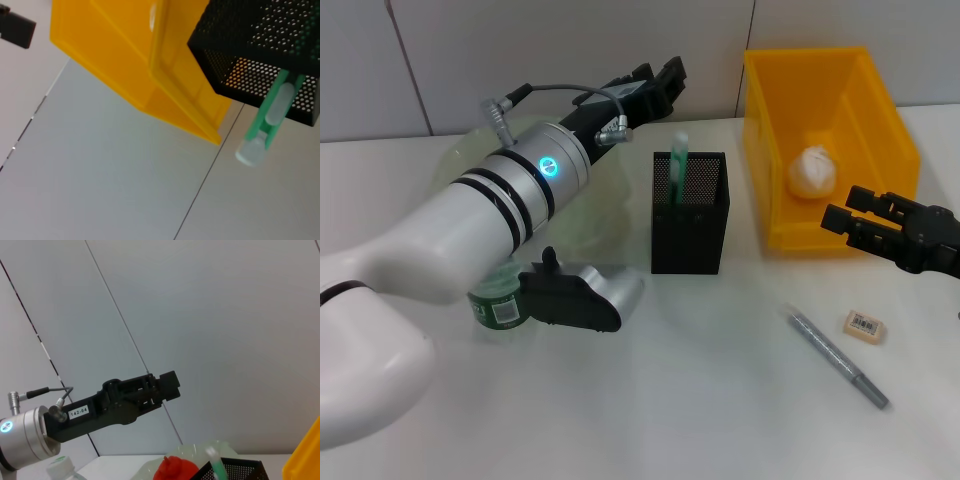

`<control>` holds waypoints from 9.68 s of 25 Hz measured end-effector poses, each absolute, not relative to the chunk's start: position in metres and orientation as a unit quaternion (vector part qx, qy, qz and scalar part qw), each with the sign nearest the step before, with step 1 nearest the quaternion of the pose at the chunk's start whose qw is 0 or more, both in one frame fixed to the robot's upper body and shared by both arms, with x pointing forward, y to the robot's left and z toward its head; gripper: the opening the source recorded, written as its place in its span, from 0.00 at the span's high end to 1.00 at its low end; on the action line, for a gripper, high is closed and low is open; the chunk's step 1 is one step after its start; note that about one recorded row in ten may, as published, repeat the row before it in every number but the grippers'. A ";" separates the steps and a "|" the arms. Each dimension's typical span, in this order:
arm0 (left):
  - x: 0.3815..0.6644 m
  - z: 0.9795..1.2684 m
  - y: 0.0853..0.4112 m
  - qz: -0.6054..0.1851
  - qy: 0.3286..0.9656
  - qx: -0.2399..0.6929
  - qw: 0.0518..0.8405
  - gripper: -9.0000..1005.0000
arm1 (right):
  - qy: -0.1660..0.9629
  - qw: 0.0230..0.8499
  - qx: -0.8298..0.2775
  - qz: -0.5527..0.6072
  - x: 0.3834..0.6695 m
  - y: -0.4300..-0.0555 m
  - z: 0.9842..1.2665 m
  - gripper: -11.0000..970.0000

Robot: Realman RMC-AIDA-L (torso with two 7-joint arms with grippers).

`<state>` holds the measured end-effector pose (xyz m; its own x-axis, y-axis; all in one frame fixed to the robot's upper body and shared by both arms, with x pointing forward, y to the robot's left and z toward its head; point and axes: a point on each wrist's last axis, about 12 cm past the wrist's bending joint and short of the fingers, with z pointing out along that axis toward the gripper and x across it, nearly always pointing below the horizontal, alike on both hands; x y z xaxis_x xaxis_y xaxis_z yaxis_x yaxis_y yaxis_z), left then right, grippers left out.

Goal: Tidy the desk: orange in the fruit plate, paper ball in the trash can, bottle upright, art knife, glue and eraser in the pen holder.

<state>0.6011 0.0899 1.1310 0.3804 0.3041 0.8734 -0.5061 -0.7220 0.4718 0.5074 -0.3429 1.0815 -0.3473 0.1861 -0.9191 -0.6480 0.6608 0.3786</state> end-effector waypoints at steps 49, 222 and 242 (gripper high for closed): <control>0.620 1.235 0.081 0.034 0.532 0.432 0.727 0.21 | 0.718 0.550 -0.176 0.389 0.497 -0.343 1.081 0.24; 0.509 1.106 0.253 -0.423 0.625 0.442 0.485 0.21 | 0.939 0.082 -0.335 0.022 0.603 -0.257 1.134 0.27; 0.508 1.105 0.251 -0.428 0.624 0.440 0.483 0.21 | 0.940 0.080 -0.332 0.025 0.602 -0.256 1.131 0.44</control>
<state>0.5078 0.2505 1.1046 -0.1450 0.1361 -0.9800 0.9630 0.2469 -0.1082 0.6023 -0.2558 1.1306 -0.7672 -0.6194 -0.1664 -0.6273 0.7788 -0.0068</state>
